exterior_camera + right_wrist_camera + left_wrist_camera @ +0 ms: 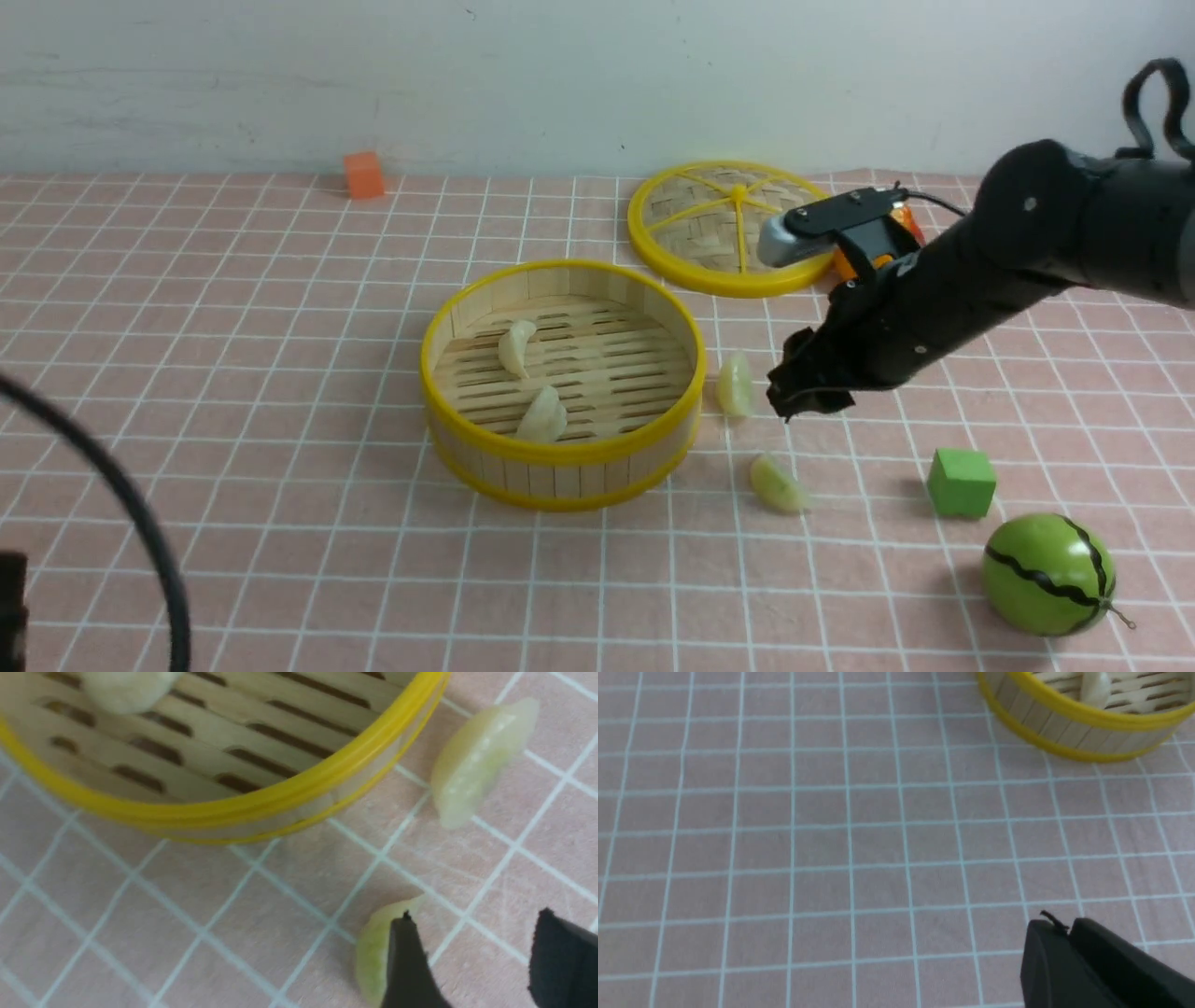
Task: Put the dumplings into the steamer on the table with the pink tablecloth.
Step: 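Reach for and grasp a dumpling lying on the table beside the steamer, then place the dumpling in the bamboo steamer basket with the right gripper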
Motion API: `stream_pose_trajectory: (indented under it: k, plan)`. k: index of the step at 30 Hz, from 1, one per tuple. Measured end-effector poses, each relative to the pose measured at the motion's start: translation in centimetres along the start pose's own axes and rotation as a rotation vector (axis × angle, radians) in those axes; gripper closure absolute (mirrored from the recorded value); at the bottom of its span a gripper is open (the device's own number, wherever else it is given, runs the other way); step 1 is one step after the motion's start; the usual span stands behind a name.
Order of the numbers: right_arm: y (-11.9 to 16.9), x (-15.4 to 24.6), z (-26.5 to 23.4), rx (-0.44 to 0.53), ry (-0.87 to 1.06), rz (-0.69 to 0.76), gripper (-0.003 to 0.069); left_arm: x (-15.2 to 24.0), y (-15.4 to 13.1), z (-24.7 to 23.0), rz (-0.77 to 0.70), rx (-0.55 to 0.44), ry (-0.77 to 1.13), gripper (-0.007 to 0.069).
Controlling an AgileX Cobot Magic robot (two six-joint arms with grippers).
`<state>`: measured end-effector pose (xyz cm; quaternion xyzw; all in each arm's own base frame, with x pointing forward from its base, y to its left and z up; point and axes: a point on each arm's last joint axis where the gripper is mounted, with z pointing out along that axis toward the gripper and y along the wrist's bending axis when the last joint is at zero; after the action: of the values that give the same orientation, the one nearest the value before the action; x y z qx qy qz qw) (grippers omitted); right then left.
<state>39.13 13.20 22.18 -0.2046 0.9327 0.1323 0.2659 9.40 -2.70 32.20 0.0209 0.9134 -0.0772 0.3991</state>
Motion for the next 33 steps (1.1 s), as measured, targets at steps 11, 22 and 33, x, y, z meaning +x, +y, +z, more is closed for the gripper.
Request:
stream_pose_trajectory:
  k: [11, 22, 33]
  plan:
    - [-0.6, -2.4, 7.1, 0.064, -0.096, 0.039, 0.0242, 6.2, 2.0, 1.3, 0.059, 0.019, -0.159, 0.0638]
    - [-0.9, -1.9, 9.4, 0.062, -0.041, 0.027, 0.0359, 6.3, 2.0, 1.5, 0.068, 0.036, -0.211, 0.0638]
    - [3.3, -8.3, -0.6, 0.01, -0.17, -0.15, 0.0359, 6.5, 2.0, 1.9, 0.089, 0.033, -0.229, 0.0637]
